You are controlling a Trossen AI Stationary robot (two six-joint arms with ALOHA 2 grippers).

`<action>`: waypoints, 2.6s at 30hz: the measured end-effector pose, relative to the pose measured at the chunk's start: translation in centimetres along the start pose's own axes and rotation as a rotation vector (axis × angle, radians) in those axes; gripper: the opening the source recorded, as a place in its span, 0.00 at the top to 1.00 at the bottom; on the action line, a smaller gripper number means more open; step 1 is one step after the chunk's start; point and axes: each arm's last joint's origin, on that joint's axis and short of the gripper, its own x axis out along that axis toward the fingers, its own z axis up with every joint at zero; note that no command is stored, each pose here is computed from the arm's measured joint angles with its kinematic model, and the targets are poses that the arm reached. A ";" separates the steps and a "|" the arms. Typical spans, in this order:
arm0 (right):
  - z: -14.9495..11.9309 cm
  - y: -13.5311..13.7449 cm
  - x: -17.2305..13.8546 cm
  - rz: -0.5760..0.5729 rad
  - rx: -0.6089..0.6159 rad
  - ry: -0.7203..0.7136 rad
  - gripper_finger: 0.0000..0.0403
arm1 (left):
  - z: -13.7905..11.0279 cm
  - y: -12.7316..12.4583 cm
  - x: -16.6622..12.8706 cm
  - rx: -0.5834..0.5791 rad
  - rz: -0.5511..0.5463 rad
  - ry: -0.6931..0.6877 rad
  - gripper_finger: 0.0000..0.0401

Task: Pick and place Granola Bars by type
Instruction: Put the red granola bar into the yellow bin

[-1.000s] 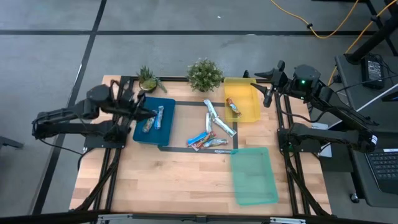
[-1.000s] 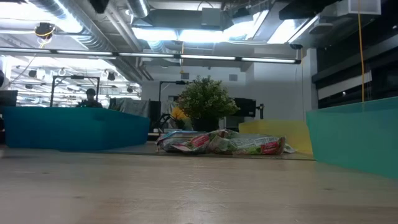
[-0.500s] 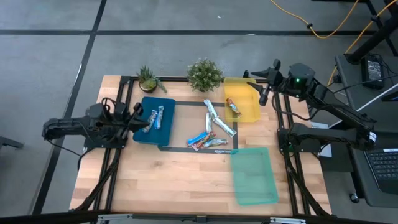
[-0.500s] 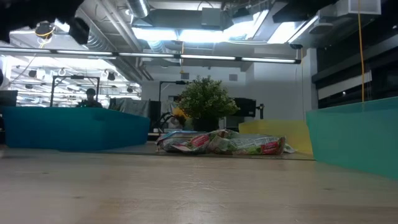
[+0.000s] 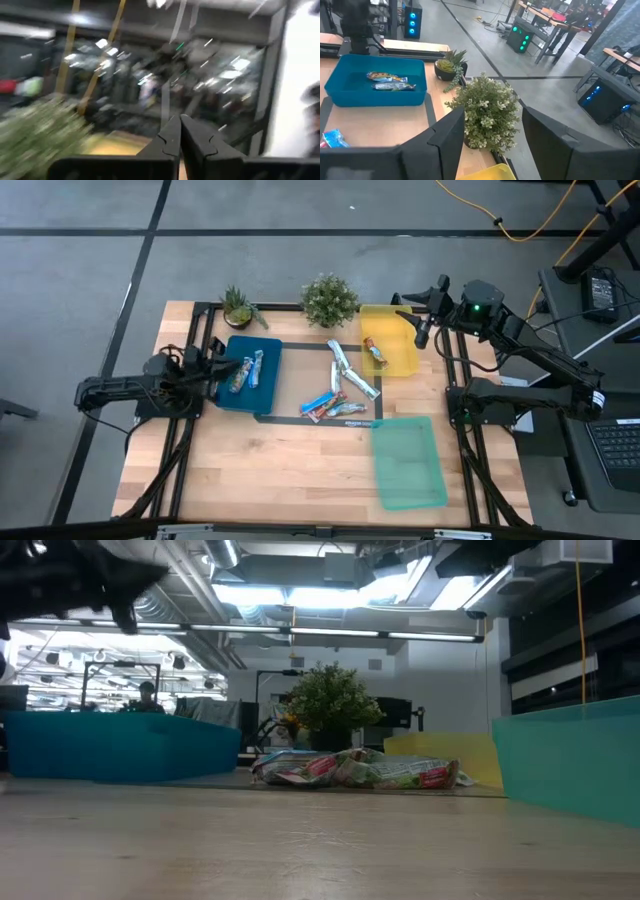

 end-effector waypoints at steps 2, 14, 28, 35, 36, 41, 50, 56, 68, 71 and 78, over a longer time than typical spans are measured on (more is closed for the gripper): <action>0.0 0.0 0.0 -0.002 0.000 -0.003 0.50 | -0.6 0.2 0.0 0.046 0.037 0.056 1.00; 0.1 0.0 0.0 -0.003 0.000 -0.006 0.50 | -3.0 0.4 -0.5 0.137 -0.013 0.318 1.00; 0.1 0.0 -0.1 -0.003 0.001 -0.006 0.50 | -3.0 0.4 -0.5 0.081 -0.020 0.323 0.99; 0.0 0.0 0.0 -0.002 0.023 -0.003 0.50 | -3.0 0.4 -0.5 0.073 -0.020 0.322 0.99; 0.0 0.0 0.2 -0.001 0.051 0.001 0.50 | -3.0 0.4 -0.5 0.073 -0.020 0.322 0.99; -0.8 0.3 2.0 0.046 0.215 0.081 0.50 | -3.0 0.4 -0.5 0.073 -0.019 0.322 1.00; -1.4 3.5 5.6 0.263 0.111 0.158 0.50 | -3.0 0.4 -0.5 0.073 -0.020 0.322 0.97; -1.4 6.1 7.2 0.357 0.048 0.165 0.42 | -3.0 0.4 -0.5 0.073 -0.020 0.323 0.97; -1.7 11.7 10.4 0.522 -0.020 0.193 0.13 | -3.0 0.4 -0.5 0.073 -0.020 0.323 0.97; -1.2 13.1 11.2 0.534 -0.038 0.202 0.14 | -3.0 0.4 -0.5 0.073 -0.020 0.323 0.97; -2.0 16.6 12.6 0.547 0.077 0.327 0.16 | -3.0 0.4 -0.5 0.073 -0.020 0.323 0.99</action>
